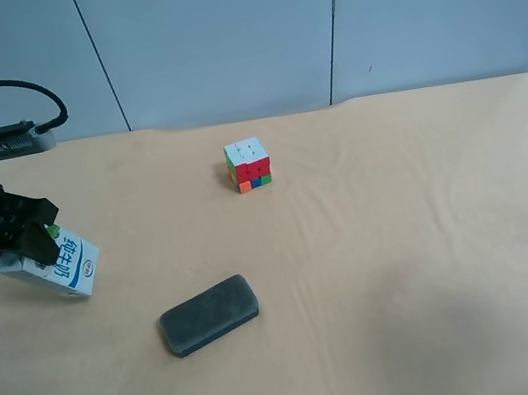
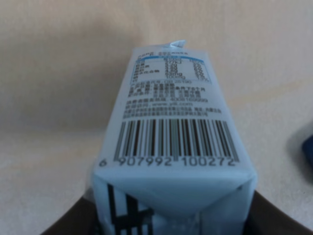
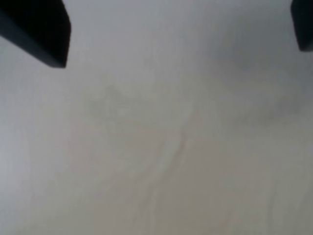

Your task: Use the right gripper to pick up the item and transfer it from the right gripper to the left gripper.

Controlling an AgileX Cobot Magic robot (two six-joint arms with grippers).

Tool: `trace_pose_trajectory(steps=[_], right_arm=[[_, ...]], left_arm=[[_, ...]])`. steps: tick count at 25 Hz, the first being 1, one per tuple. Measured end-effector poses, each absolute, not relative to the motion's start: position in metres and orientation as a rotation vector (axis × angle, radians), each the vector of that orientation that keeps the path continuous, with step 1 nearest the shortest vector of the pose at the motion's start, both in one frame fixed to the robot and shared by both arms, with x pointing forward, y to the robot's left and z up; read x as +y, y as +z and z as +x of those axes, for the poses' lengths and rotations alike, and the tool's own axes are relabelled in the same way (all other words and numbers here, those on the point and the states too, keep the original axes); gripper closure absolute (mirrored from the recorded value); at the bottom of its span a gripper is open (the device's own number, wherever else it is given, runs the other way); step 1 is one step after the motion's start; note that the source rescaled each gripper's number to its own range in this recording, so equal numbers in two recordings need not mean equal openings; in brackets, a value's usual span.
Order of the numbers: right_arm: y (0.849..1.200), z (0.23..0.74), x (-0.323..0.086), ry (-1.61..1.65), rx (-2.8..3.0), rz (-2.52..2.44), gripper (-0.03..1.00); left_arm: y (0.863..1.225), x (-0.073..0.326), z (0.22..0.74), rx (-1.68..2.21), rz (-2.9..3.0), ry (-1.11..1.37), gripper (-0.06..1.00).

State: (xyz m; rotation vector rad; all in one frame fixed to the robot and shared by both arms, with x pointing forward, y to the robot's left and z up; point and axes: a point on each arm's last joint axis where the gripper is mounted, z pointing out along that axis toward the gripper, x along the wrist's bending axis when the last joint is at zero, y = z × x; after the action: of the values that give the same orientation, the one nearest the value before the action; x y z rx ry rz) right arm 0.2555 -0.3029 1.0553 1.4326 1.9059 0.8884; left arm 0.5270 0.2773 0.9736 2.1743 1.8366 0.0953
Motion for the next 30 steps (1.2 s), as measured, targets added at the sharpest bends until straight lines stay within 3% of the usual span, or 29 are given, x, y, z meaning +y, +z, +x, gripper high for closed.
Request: trace_pose_trajectory(steps=[11,30], right_arm=[[1.056,0.232,-0.312,1.040,1.753,1.388,0.18],[1.053,0.233,-0.306,0.956,1.534,1.574,0.18]], left_arm=[[0.974,0.277,0.527,1.845,2.164,0.091,0.94],[0.972,0.280,0.532,1.841,2.164,0.170,0.94]])
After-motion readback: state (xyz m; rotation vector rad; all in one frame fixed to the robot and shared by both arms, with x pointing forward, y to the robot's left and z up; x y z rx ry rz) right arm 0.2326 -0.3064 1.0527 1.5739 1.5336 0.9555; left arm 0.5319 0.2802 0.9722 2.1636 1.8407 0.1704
